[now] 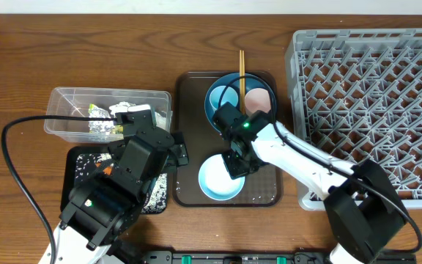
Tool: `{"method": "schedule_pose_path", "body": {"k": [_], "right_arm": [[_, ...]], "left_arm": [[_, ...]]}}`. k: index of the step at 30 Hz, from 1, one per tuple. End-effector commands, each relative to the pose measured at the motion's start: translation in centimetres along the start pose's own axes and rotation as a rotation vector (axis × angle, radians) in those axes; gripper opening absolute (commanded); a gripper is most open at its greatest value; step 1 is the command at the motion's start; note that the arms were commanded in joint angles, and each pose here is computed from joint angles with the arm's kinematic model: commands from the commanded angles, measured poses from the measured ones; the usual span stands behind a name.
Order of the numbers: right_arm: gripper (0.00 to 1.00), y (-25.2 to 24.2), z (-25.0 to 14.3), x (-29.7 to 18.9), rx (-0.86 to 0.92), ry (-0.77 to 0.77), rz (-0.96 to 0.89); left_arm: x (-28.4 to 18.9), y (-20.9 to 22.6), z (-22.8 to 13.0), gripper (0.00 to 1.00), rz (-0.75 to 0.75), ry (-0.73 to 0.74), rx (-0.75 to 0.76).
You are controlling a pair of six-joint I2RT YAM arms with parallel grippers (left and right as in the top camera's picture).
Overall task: Sort waste into correct bins and load items into the dishwasher rack
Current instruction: 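Grip the bowl rim with the right gripper and lift it, then carry the bowl over the grey dish rack and lower it in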
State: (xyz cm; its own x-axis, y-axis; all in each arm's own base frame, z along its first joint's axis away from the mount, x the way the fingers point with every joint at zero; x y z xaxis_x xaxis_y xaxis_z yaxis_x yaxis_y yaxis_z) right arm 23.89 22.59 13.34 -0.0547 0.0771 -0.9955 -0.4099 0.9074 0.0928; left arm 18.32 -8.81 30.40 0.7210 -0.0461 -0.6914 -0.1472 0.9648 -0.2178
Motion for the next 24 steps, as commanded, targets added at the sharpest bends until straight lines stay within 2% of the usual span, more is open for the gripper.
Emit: {"method": "schedule_pose_path", "body": {"k": [1, 13, 24], "right_arm": [[0.01, 0.5, 0.4, -3.3, -0.003, -0.094, 0.023], [0.02, -1.5, -3.1, -13.3, 0.029, -0.376, 0.088], [0.01, -10.1, -7.7, -19.8, 0.204, -0.612, -0.147]], "left_arm": [[-0.1, 0.1, 0.3, 0.98, 0.010, -0.013, 0.000], [-0.1, 0.1, 0.3, 0.98, 0.010, -0.013, 0.000], [-0.1, 0.1, 0.3, 0.98, 0.010, -0.013, 0.000]]}}
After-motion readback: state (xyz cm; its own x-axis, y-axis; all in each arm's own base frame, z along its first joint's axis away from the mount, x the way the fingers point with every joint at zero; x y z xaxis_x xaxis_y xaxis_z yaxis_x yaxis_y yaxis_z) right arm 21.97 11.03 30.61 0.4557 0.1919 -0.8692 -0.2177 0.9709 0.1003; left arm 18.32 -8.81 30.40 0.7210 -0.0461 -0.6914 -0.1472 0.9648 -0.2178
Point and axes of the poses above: each gripper's point midway between its finger pads, its own x axis out along the fingers, its own y axis along the line the jaws close on, z = x × y, the point moved 9 cm from there along -x, back along the fingers, and after that the axes turned 4 degrees about -x, right-handed, at the moved point
